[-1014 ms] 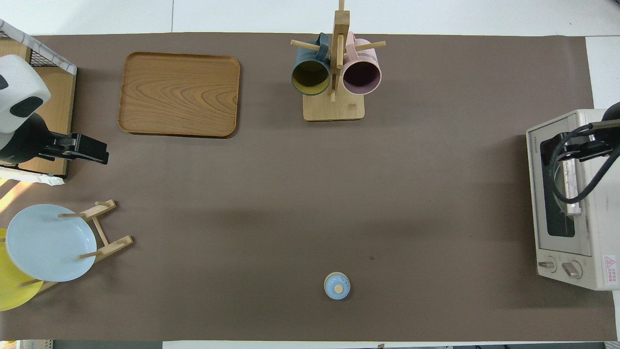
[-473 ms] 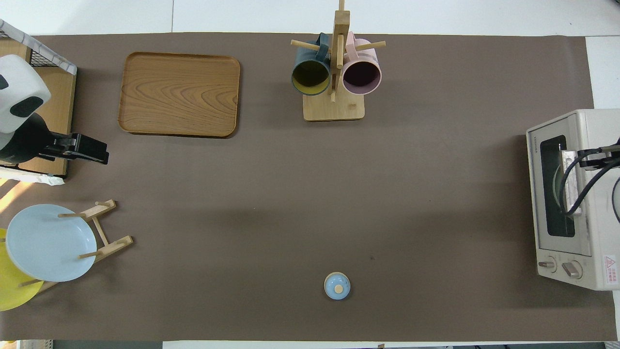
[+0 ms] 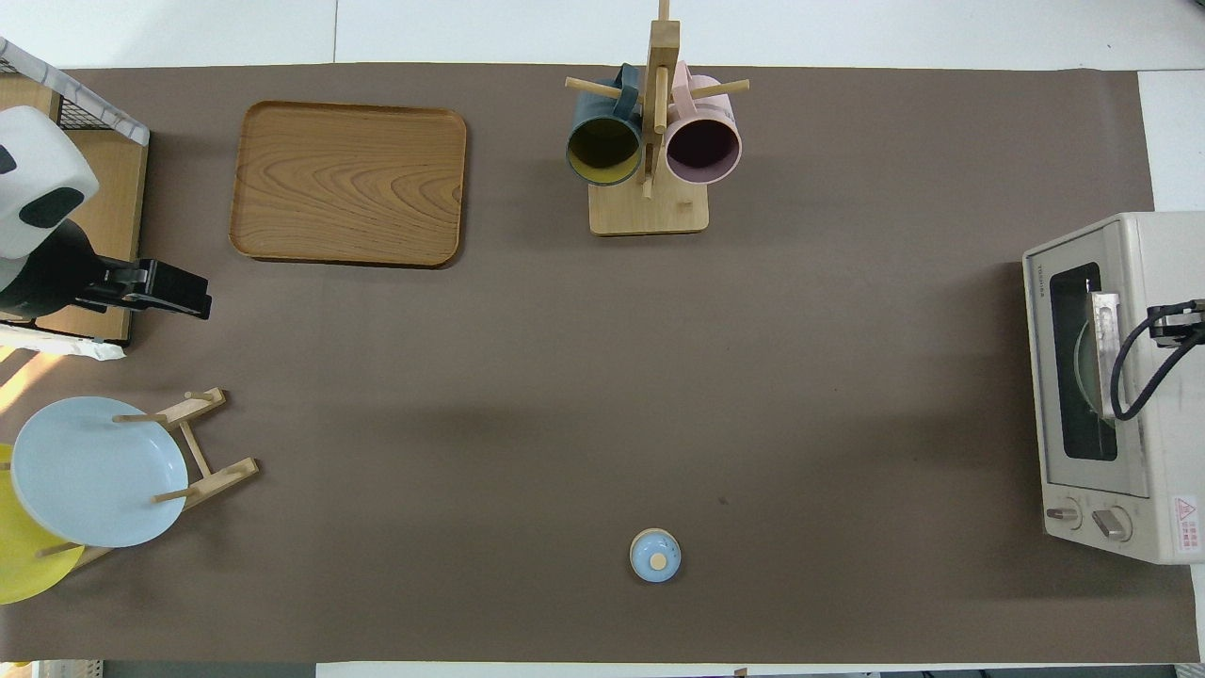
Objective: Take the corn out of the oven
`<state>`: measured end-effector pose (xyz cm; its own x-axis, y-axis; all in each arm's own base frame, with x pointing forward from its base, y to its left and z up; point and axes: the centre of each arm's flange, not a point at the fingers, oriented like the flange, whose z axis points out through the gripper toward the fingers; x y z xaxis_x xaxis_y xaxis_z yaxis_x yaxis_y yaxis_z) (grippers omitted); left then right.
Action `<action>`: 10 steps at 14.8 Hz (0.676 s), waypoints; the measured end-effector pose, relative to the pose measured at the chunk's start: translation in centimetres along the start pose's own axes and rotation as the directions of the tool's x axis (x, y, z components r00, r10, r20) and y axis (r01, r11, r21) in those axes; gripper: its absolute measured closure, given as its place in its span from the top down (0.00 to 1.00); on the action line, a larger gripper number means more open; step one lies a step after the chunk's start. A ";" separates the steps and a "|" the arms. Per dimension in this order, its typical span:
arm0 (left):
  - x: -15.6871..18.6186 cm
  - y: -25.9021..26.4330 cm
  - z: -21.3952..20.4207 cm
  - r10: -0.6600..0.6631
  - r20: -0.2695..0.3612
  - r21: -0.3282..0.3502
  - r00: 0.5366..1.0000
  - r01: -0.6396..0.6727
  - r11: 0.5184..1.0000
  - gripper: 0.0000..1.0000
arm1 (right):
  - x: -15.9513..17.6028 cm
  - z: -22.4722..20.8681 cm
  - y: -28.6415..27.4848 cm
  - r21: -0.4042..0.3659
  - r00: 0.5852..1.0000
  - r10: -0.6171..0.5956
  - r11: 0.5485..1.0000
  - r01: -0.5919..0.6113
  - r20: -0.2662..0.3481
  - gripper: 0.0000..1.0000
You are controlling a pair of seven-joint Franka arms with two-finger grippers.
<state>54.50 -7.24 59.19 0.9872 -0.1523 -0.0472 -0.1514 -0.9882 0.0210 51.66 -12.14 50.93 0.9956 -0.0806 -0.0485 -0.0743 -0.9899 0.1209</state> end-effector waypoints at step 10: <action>0.0 0.0 0.0 0.000 0.000 0.000 1.000 0.000 1.000 1.00 | 0.2 3.0 -0.9 0.025 1.000 0.014 1.000 -0.015 0.017 0.01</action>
<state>54.50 -7.24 59.19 0.9872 -0.1523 -0.0472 -0.1514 -0.9882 0.0210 51.79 -11.59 47.84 0.9933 -0.0967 -0.0635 -0.0903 -0.9912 0.0968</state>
